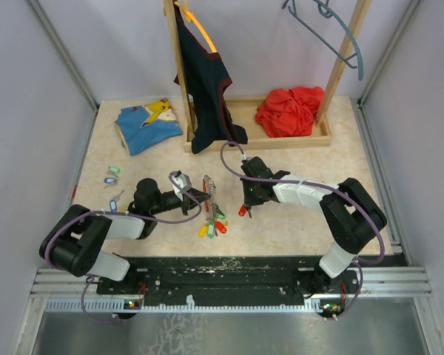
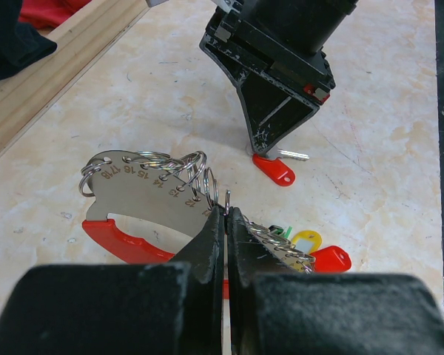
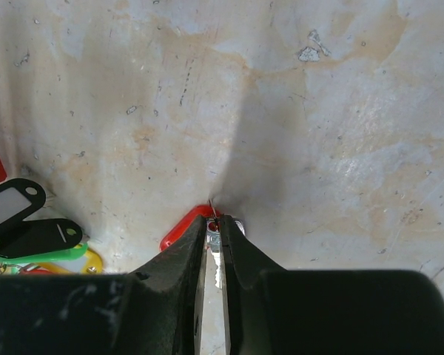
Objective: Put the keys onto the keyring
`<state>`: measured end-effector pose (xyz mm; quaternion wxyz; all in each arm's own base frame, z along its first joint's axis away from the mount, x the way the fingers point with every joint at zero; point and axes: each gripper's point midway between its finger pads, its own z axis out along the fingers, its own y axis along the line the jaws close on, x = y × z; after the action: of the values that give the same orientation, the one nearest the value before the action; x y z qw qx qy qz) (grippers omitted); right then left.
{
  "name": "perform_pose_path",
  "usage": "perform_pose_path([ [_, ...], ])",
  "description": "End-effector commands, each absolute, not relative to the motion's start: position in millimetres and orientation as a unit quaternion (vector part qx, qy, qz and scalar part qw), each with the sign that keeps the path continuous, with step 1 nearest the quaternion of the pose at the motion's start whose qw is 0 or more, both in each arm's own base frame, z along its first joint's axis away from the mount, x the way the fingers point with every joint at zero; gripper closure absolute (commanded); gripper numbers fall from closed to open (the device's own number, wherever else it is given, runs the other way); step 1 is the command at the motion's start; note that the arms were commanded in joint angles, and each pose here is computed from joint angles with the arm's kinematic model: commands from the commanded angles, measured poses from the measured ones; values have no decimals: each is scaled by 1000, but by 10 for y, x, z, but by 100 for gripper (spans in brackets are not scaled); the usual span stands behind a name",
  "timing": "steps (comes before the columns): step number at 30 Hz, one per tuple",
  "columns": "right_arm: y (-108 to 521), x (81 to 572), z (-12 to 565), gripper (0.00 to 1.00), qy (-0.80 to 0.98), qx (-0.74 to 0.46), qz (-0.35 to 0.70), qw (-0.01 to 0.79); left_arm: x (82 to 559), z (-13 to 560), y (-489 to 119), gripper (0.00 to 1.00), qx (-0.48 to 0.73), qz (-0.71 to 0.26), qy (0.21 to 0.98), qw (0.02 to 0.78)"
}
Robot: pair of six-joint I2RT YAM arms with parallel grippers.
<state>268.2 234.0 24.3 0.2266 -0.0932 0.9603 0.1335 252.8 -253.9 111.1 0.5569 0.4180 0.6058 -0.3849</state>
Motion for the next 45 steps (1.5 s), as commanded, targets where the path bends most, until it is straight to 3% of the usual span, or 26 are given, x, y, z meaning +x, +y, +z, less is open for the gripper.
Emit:
perform_pose_path([
  [1,2453,2837,372,88,952,-87,154,249,2510,1179,-2556,100,422,-392,594,561],
  [15,2390,2802,267,100,954,-112,136,240,2493,1183,-2559,100,425,-394,592,560],
  [31,2699,2719,1650,100,744,-356,272,496,2454,1228,-2557,100,433,-395,581,564],
  [39,2929,2446,1947,100,617,-451,336,550,2417,1268,-2584,100,449,-400,565,565],
  [45,3070,2399,1845,100,572,-524,341,531,2394,1260,-2598,100,460,-403,558,561],
])
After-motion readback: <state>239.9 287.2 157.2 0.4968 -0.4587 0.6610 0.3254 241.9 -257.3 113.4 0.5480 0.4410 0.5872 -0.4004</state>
